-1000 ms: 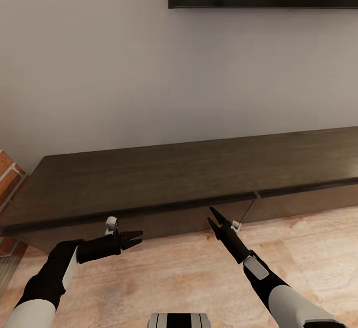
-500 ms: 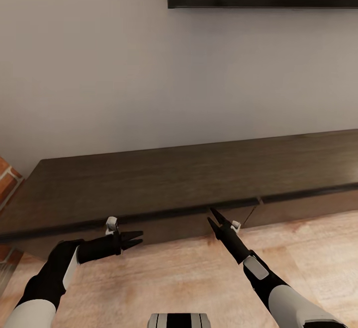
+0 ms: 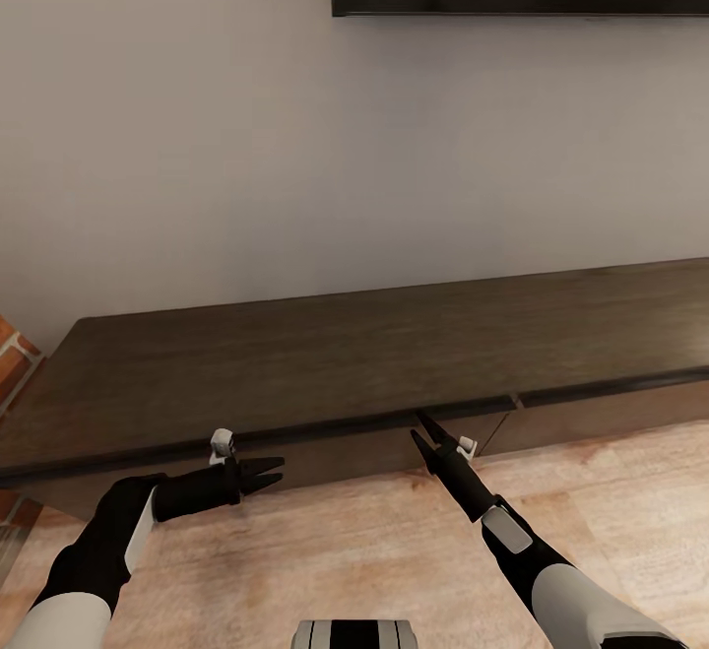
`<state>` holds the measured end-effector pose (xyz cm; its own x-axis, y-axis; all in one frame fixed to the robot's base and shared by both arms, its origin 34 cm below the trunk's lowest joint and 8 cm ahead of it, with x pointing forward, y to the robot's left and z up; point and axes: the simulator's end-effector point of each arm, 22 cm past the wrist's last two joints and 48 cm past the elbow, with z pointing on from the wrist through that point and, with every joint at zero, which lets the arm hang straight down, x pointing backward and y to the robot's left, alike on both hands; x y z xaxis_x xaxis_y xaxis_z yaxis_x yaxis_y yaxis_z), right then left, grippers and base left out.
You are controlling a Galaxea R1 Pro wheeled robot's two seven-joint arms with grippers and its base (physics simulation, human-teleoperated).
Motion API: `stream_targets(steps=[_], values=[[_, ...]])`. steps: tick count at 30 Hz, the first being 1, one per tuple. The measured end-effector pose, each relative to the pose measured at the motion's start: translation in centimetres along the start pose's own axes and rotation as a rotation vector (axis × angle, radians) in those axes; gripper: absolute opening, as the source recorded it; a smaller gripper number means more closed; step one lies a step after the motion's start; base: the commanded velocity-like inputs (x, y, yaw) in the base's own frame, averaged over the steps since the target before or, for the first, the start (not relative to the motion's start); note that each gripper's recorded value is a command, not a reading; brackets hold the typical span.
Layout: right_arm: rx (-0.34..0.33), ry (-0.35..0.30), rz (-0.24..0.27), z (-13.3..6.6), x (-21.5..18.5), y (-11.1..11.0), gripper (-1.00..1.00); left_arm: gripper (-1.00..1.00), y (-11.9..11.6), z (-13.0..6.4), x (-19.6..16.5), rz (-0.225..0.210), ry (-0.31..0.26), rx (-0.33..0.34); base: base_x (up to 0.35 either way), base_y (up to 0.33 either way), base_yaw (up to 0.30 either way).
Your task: Place each of the two pumpkins and all three candles from the living room inside a cabinet in the living room (use any cabinet), then make sure every cabinet is closed, and position the cauldron so it is next to a table in the living room.
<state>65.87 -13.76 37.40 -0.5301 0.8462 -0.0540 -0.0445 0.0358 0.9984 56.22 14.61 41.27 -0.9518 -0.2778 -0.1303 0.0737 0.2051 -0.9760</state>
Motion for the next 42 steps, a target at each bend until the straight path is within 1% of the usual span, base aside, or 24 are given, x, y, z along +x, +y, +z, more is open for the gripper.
stream_targets(steps=[15,24,42], values=[[0.000,0.000,0.000,0.00,0.00,0.00,1.00,1.00,-0.03,0.00,-0.05,0.001,0.000,0.000,0.000,0.000,0.000],[0.001,-0.006,-0.011,-0.01,-0.13,-0.02,1.00,1.00,-0.04,0.01,-0.03,0.001,-0.001,0.001,0.000,0.000,0.000],[0.002,-0.005,-0.009,-0.03,-0.10,-0.06,1.00,1.00,-0.04,0.01,-0.04,0.001,-0.001,0.001,0.000,0.000,0.000]])
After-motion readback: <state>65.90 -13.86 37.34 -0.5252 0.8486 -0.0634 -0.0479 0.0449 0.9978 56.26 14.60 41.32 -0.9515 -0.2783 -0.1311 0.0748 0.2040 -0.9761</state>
